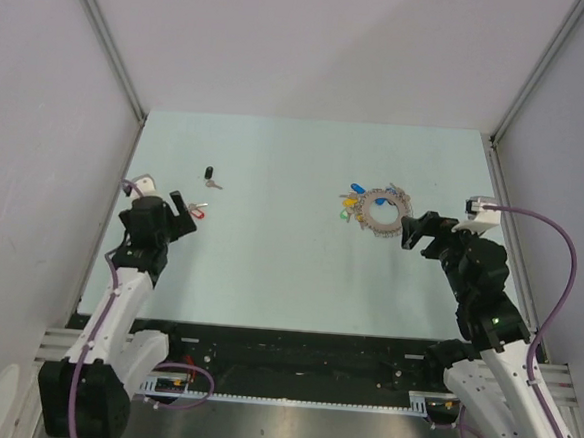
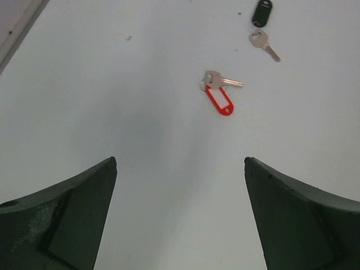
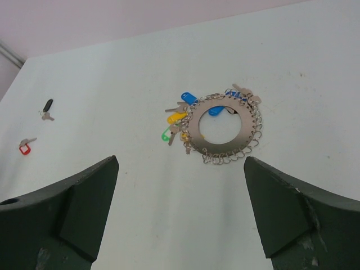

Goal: Put the keys on the keyring

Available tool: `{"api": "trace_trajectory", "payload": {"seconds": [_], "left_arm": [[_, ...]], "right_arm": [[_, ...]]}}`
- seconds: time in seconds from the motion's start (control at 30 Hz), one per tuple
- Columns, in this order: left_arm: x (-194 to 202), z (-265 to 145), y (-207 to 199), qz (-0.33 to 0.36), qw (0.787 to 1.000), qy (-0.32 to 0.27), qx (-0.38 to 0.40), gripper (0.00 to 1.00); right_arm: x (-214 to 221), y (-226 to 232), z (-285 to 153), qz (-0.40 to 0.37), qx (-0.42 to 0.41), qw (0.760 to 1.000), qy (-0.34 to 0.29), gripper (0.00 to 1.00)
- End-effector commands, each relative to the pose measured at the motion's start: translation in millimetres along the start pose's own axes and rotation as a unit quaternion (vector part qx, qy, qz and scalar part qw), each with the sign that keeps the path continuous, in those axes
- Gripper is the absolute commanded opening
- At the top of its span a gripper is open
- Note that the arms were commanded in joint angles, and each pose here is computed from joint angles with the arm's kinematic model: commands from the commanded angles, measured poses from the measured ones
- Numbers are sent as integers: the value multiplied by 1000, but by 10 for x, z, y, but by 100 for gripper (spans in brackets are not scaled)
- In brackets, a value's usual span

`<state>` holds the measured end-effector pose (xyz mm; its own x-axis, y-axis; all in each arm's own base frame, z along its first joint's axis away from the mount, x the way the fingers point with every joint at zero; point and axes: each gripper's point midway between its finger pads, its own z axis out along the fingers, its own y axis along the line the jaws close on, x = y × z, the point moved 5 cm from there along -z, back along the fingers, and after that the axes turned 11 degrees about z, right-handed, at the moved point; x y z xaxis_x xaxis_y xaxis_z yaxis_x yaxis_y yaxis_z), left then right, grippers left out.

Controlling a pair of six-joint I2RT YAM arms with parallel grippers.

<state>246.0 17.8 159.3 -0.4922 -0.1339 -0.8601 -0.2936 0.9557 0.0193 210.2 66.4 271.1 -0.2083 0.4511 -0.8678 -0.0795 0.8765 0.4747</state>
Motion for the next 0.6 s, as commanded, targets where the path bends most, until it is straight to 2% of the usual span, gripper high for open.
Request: {"api": "trace_trajectory", "payload": {"seconds": [0.0,0.17,0.23,0.33,0.57], "left_arm": [[-334,171,59,-77,996,-38,31,98],[-350,429,105,-97,993,-21,59,91],[-330,546,178,-104,993,-8,55,84],[-340,692,297,-121,991,-6,59,79],[-159,1083,187,-125,976,66,165,65]], "right_arm": [[71,72,19,-20,-20,1000,7,100],[78,100,-4,-23,-30,999,2,99],[82,116,-17,-25,-35,999,2,100],[102,120,-27,-26,-37,999,3,100],[127,134,-22,-29,-43,999,5,100]]}}
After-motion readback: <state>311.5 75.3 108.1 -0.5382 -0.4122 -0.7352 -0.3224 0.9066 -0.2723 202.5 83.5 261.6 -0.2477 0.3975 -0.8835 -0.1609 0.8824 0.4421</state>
